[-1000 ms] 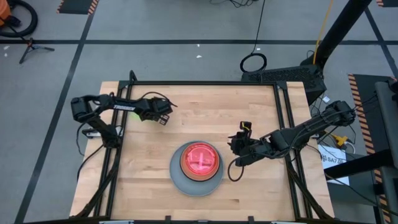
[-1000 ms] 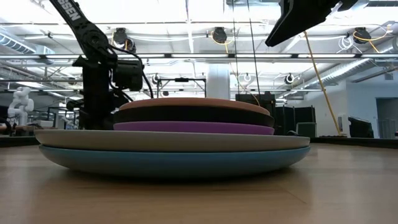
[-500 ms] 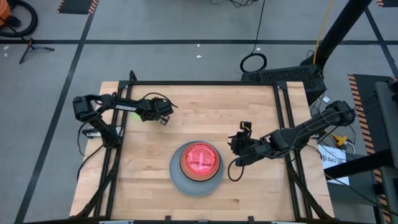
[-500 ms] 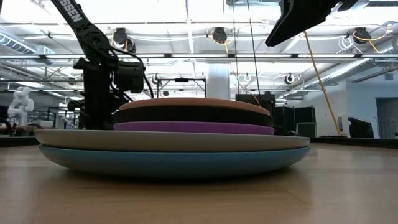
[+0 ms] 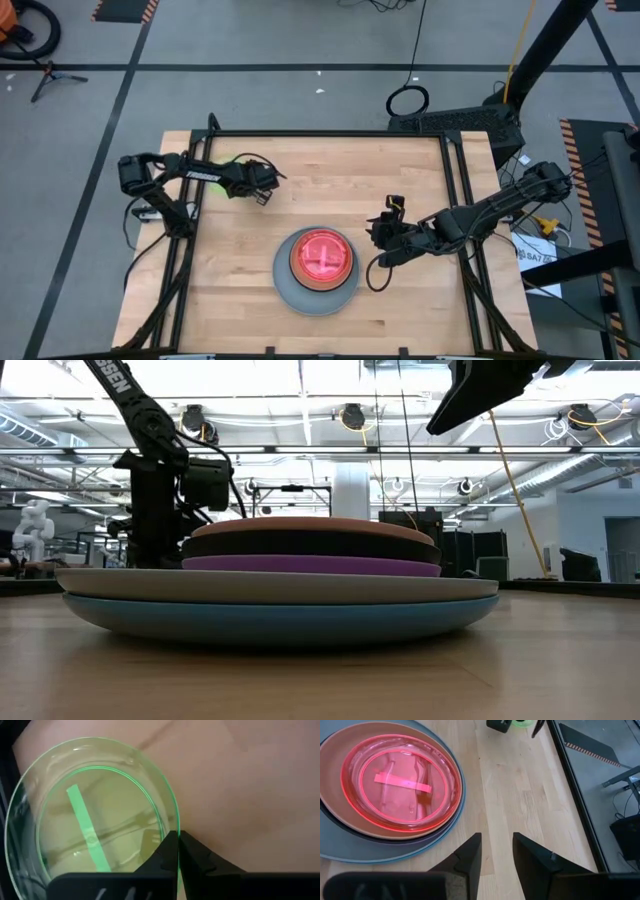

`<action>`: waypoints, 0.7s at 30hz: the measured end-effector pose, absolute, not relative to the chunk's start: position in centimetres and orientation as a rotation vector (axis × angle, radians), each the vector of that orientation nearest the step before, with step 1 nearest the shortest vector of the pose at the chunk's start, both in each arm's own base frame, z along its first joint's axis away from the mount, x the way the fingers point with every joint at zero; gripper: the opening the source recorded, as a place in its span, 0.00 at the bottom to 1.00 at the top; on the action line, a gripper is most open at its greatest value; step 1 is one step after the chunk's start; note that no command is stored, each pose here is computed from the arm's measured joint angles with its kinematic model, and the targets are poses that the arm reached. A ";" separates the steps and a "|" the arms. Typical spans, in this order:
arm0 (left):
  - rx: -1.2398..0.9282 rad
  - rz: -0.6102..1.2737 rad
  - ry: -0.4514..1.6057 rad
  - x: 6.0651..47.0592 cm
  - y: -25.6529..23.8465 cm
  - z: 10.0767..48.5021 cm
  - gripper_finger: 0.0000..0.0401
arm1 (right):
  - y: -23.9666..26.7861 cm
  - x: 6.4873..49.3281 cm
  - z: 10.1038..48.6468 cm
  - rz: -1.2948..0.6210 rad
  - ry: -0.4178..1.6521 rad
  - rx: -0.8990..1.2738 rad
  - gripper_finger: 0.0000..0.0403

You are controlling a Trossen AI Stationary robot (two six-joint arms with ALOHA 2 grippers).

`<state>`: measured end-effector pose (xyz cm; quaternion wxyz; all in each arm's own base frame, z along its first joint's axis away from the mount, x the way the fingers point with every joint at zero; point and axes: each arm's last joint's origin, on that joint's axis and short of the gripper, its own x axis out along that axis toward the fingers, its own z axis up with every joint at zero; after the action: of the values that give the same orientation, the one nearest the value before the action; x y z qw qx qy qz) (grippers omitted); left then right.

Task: Stack plastic plates
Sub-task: Stack the green transparent plate on top of the red transparent plate

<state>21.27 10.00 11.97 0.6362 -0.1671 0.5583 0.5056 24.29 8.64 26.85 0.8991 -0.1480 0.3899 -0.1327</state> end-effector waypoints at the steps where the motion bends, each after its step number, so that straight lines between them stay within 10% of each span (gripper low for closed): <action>1: -0.376 1.147 1.284 21.3 9.8 12.0 0.02 | 8.6 24.3 26.8 -0.275 0.807 -0.306 0.25; 21: -0.164 0.838 1.250 28.2 4.8 20.7 0.01 | 8.5 24.0 26.6 -0.295 0.837 -0.287 0.25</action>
<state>28.15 4.84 20.72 0.7270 -0.0745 0.5670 0.3800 23.98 8.51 26.62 0.8932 -0.1384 0.4036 -0.1422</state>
